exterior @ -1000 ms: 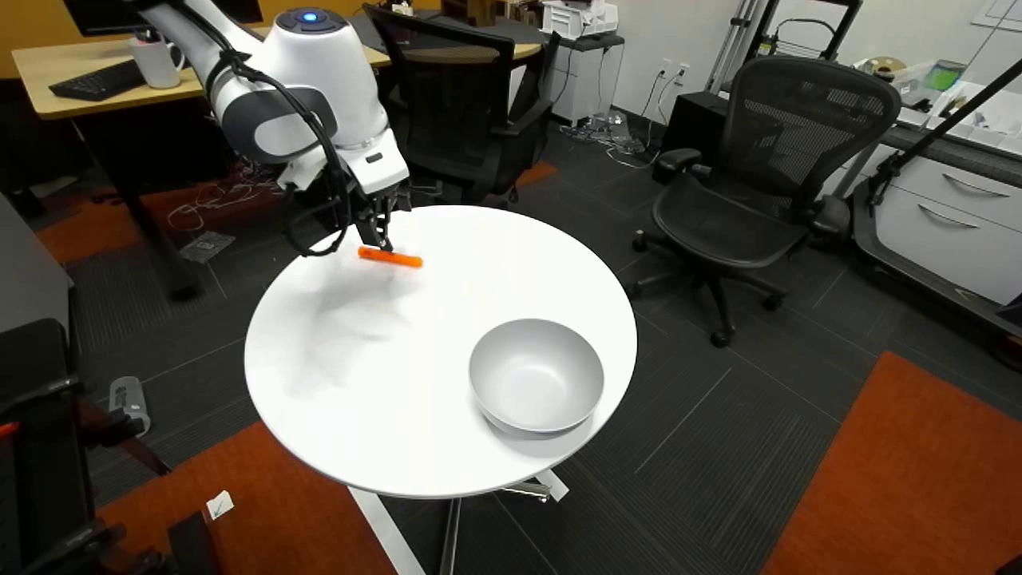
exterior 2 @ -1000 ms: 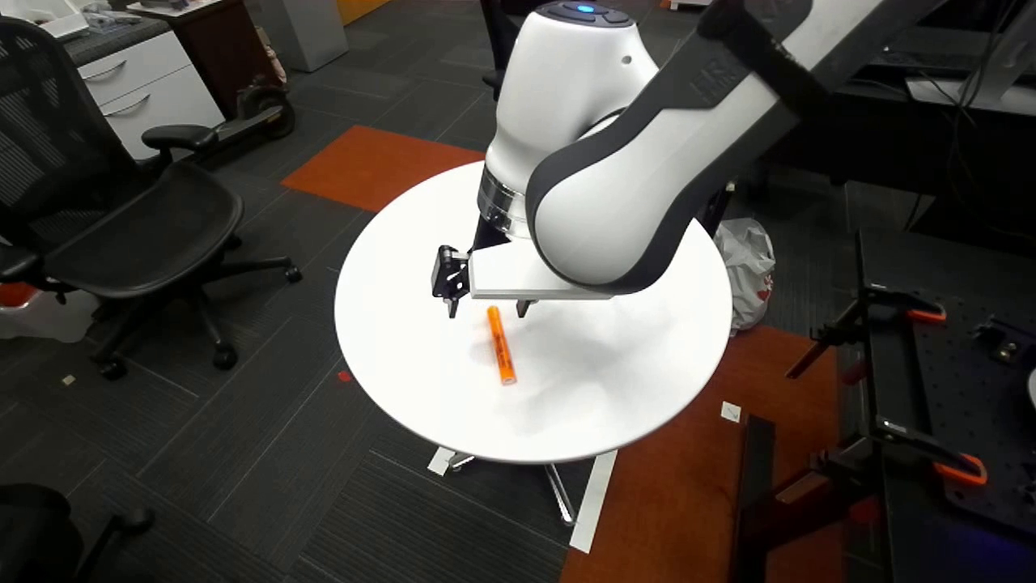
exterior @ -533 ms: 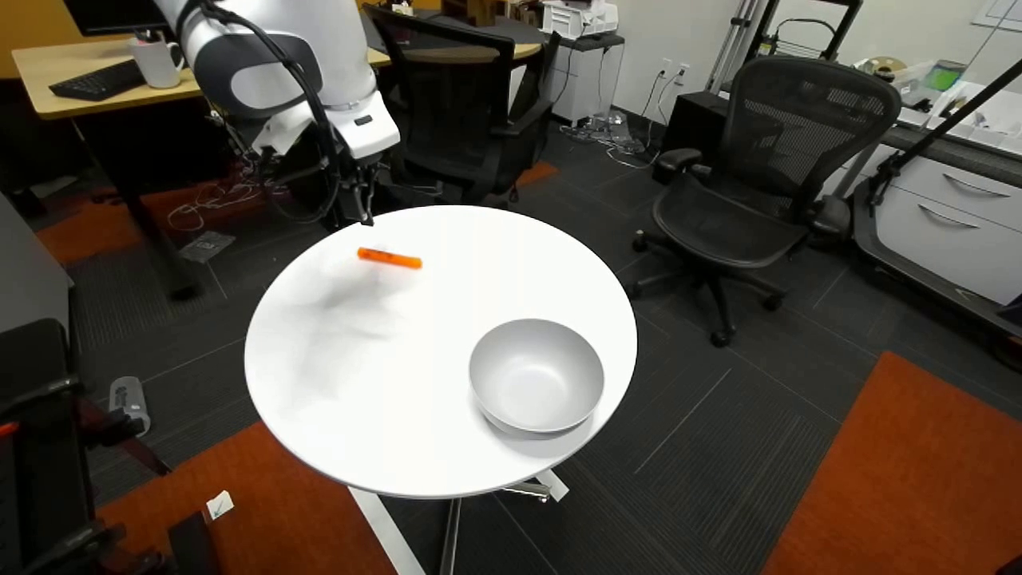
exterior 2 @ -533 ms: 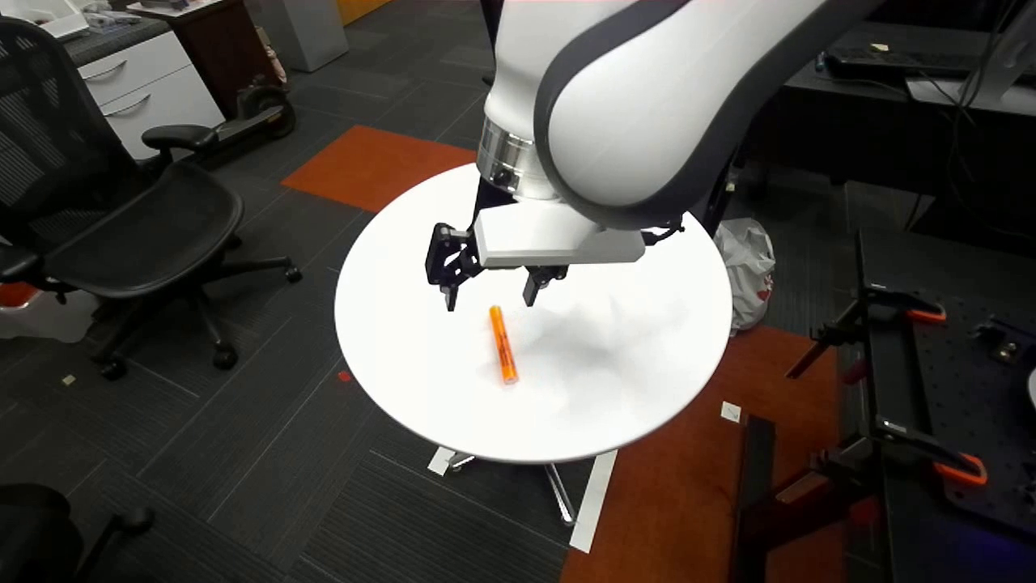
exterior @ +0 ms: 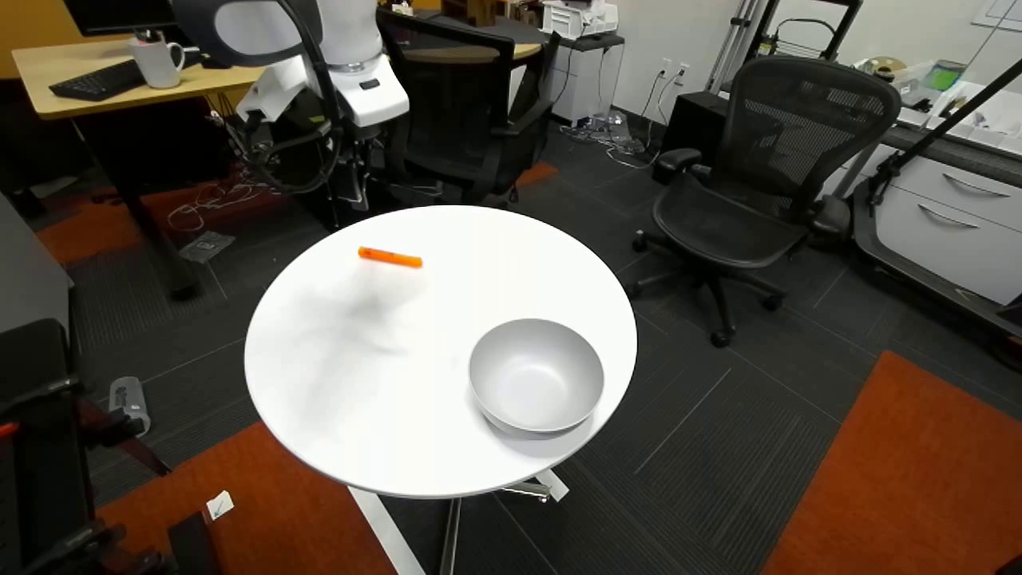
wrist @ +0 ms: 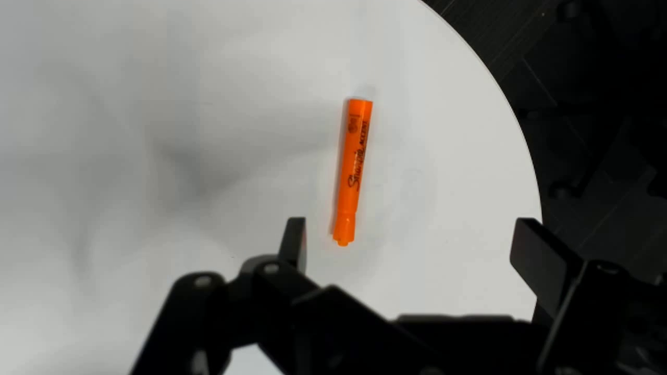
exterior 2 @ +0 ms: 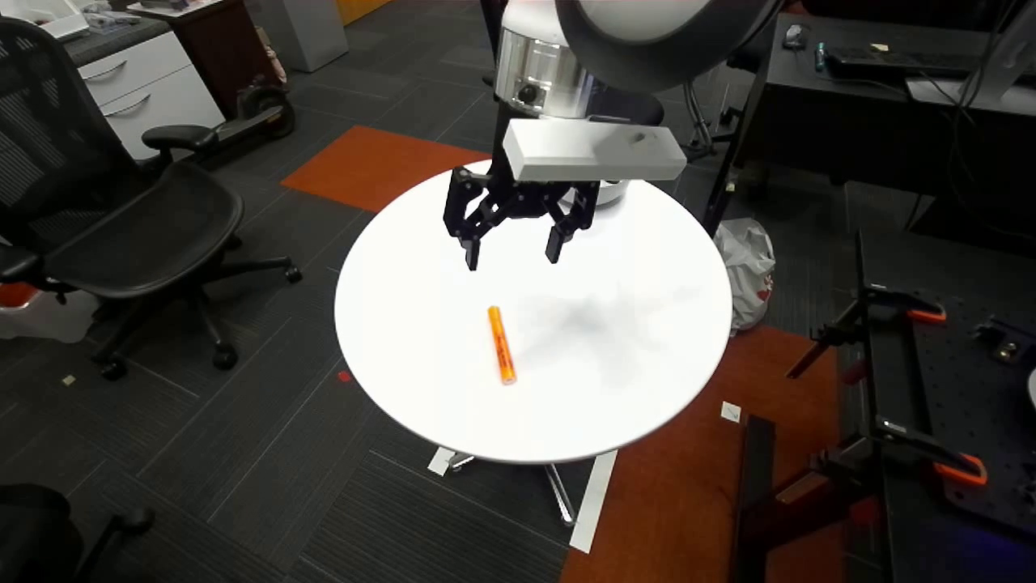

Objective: Move the marker to the left

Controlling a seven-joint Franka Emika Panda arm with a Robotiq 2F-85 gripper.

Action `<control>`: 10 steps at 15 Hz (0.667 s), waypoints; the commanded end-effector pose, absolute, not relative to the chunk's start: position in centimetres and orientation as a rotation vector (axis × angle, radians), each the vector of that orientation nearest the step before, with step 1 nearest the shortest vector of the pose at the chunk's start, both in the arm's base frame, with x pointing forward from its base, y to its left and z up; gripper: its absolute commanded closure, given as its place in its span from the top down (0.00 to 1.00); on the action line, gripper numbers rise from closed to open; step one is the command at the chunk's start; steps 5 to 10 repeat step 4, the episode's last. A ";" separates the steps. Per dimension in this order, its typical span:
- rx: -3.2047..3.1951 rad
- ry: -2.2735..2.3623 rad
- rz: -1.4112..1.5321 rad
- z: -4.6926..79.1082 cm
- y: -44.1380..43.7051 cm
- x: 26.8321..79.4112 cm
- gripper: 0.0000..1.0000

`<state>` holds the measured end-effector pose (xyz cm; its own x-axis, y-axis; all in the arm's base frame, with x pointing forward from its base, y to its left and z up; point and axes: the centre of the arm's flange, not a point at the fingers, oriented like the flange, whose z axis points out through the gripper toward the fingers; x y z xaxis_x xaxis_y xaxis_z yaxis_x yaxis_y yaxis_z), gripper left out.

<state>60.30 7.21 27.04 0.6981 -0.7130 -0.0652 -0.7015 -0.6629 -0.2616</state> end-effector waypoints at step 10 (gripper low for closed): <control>-2.647 1.115 -0.056 27.2 7.0 60.2 1.00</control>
